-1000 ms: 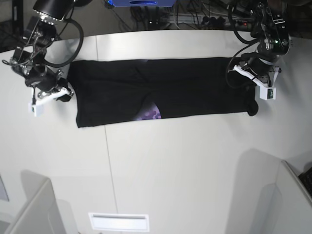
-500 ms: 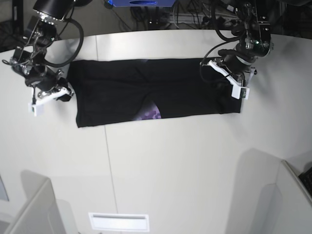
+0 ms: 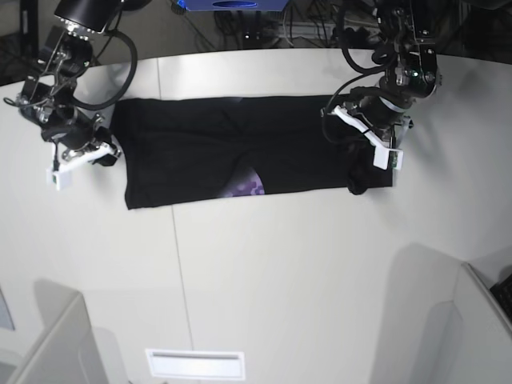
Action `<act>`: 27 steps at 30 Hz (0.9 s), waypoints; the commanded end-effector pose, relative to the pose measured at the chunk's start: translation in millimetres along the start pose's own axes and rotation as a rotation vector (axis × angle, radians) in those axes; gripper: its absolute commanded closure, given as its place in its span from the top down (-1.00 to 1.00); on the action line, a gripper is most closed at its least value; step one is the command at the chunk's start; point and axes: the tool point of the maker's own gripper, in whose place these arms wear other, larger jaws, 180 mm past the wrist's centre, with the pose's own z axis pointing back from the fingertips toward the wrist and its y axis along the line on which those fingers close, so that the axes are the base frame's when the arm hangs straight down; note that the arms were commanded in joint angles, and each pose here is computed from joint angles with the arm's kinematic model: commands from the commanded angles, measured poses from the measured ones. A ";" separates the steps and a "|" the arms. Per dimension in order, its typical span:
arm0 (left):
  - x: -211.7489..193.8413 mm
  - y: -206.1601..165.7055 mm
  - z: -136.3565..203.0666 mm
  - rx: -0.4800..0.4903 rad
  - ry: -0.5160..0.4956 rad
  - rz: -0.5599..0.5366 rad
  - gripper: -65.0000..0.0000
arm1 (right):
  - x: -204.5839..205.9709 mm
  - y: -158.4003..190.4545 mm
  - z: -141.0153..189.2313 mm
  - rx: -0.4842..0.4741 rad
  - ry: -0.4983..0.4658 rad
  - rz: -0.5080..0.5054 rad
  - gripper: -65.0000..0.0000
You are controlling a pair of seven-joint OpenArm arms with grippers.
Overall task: Fold the T-shirt properly
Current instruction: 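Lay the folded end onto the strip's middle with the left gripper and release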
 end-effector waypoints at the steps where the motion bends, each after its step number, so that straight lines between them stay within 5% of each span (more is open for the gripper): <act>1: 11.9 -8.6 -0.2 -0.026 -0.042 0.000 -1.00 | 12.0 4.0 3.3 0.013 -0.036 0.012 -1.00; 16: 13.1 -66.7 -21.5 -0.143 -0.013 -0.012 -1.00 | 12.7 1.7 4.3 0.008 -0.037 0.013 -1.00; 27: 4.3 -71.5 -26.3 -0.158 0.015 -0.011 -1.00 | 13.5 1.7 4.3 0.008 -0.041 0.013 -1.00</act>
